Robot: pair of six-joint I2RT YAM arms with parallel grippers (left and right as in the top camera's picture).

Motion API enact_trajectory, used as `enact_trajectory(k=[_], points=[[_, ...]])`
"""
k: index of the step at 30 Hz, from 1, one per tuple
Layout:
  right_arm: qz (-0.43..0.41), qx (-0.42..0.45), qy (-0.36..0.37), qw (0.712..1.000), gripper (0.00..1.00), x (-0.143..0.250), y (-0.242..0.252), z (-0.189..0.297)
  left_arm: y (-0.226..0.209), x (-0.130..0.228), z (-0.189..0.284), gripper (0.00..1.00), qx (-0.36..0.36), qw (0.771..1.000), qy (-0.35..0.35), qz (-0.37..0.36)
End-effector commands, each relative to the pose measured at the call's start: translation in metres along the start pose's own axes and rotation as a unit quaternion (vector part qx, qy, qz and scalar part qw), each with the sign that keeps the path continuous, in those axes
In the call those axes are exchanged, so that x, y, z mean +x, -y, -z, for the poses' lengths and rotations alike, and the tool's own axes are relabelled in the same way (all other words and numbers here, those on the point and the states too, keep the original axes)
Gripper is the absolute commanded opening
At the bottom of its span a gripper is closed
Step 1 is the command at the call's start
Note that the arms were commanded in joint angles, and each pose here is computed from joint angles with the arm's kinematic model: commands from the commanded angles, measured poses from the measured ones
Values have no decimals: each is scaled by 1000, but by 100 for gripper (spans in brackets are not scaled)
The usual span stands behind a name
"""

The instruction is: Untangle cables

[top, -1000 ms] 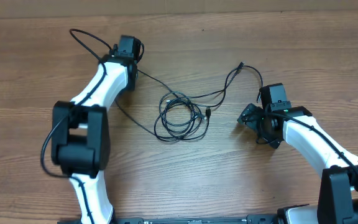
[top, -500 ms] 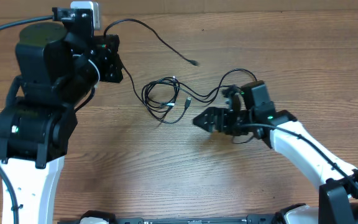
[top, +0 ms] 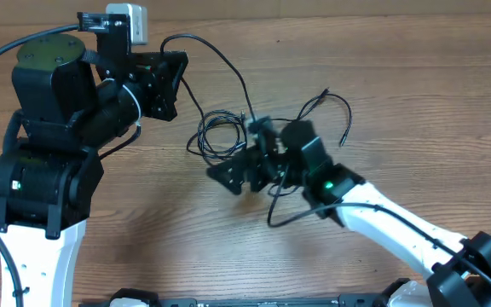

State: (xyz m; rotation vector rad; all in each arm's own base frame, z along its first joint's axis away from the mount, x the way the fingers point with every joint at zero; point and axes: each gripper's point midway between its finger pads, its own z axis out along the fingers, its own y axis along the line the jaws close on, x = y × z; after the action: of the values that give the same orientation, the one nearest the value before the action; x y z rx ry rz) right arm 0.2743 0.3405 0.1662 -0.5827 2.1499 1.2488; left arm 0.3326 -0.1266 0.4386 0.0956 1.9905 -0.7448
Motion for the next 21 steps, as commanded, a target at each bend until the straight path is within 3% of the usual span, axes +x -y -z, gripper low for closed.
enact_trajectory(k=[1,7,13,14,16,18,21], points=[[110,55,45,991,100,-12,-3,-9,12,-3,8,4,27,997,7,71],[125,126,111,978,99,-32,16,-20,45,-2,13,4,118,988,-16,98],[123,176,147,965,96,-42,41,-25,52,-2,19,4,134,984,-22,116],[123,177,148,965,92,-42,42,-26,55,-2,22,4,138,983,-22,123],[123,179,146,965,76,-40,44,-27,55,-4,24,4,136,983,-16,120],[122,181,143,965,41,-39,45,-27,52,-6,27,4,130,984,-8,120],[118,201,141,962,7,-38,53,-24,41,-13,32,4,114,986,7,123]])
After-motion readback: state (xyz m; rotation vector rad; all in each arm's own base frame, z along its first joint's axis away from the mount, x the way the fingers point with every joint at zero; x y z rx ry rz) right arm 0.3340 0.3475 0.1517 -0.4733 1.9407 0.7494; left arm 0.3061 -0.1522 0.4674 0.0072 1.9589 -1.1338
